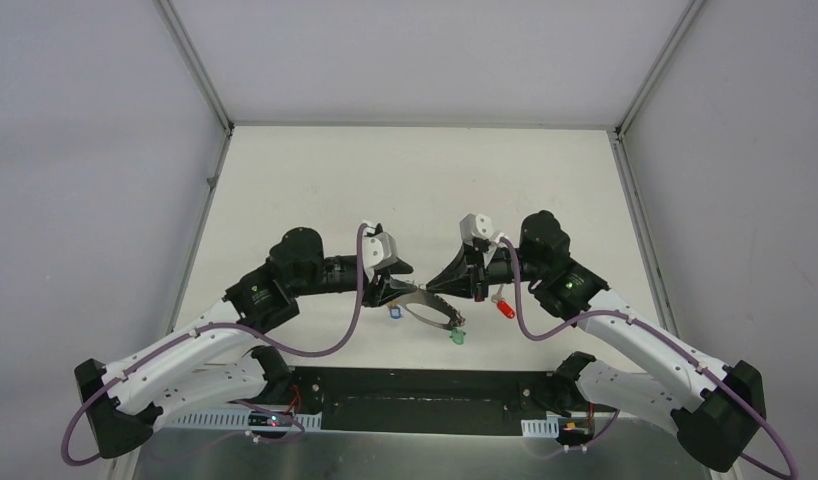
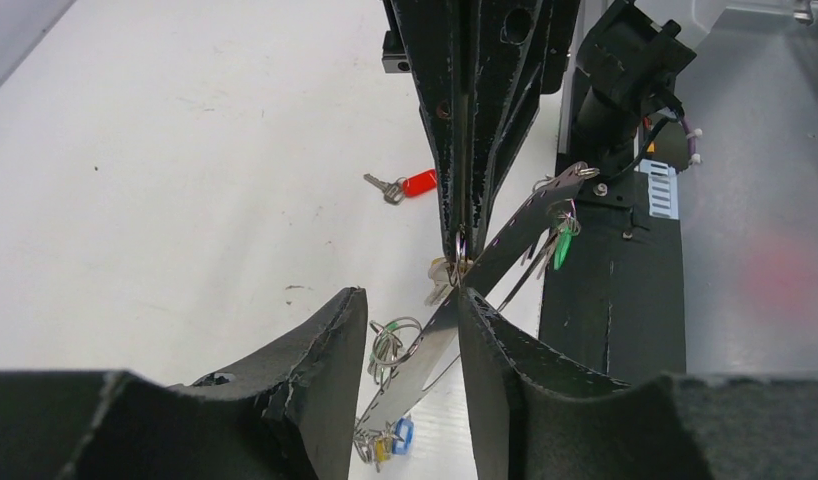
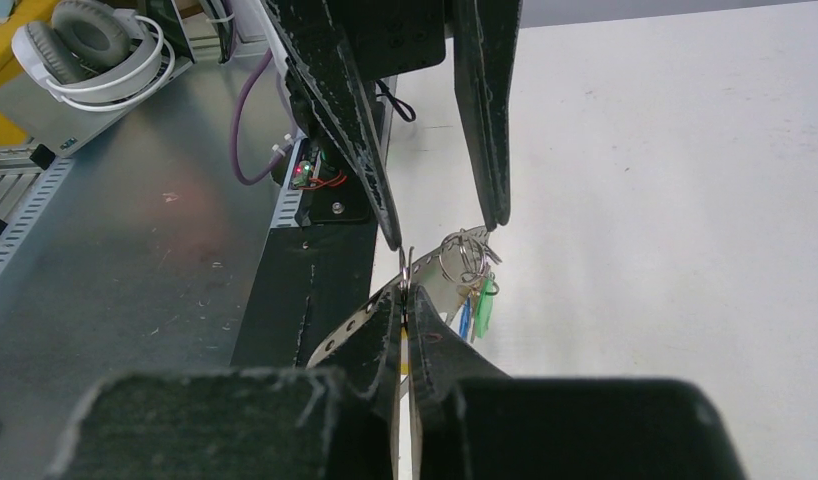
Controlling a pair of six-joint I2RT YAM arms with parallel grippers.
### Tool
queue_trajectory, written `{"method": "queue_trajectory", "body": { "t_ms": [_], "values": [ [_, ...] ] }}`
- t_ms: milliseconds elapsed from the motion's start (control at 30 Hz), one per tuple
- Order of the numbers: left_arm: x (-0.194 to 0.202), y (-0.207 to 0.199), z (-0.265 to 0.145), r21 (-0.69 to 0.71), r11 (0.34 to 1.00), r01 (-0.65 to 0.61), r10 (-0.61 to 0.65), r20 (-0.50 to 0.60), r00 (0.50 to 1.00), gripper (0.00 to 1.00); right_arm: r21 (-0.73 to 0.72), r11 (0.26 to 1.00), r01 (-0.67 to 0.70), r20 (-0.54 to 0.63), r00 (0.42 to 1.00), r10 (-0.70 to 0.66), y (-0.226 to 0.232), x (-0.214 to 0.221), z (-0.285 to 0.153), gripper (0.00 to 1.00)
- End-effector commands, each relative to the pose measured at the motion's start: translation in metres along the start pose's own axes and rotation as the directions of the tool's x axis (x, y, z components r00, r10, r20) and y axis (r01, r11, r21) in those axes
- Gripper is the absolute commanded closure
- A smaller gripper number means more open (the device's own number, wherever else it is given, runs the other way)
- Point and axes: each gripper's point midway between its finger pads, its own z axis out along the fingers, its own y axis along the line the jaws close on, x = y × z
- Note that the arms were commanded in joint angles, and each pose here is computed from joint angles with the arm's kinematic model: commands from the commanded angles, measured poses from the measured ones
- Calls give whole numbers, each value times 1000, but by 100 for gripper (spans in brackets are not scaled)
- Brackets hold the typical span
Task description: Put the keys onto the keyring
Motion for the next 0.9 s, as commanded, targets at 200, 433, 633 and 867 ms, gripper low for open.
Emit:
{"method": "queue_trajectory", "body": {
  "t_ms": [200, 433, 633, 867],
  "values": [
    [-20, -8, 11, 63, 998, -8, 7, 26, 1000, 61, -30, 998, 57, 37, 998, -56, 4, -15, 2, 100],
    [-20, -16, 15, 103, 995, -6, 3, 27, 1000, 59, -32, 998, 54, 32, 998, -53, 4, -13, 2, 100],
    [-20, -17, 13, 100, 995, -13, 10, 33, 999, 65, -33, 998, 53, 33, 998, -52, 4, -14, 2, 100],
    [-19, -14, 16, 83, 997, -6, 4, 25, 1000, 80, -35, 998, 52, 33, 998, -51, 4, -15, 2, 100]
  ]
}}
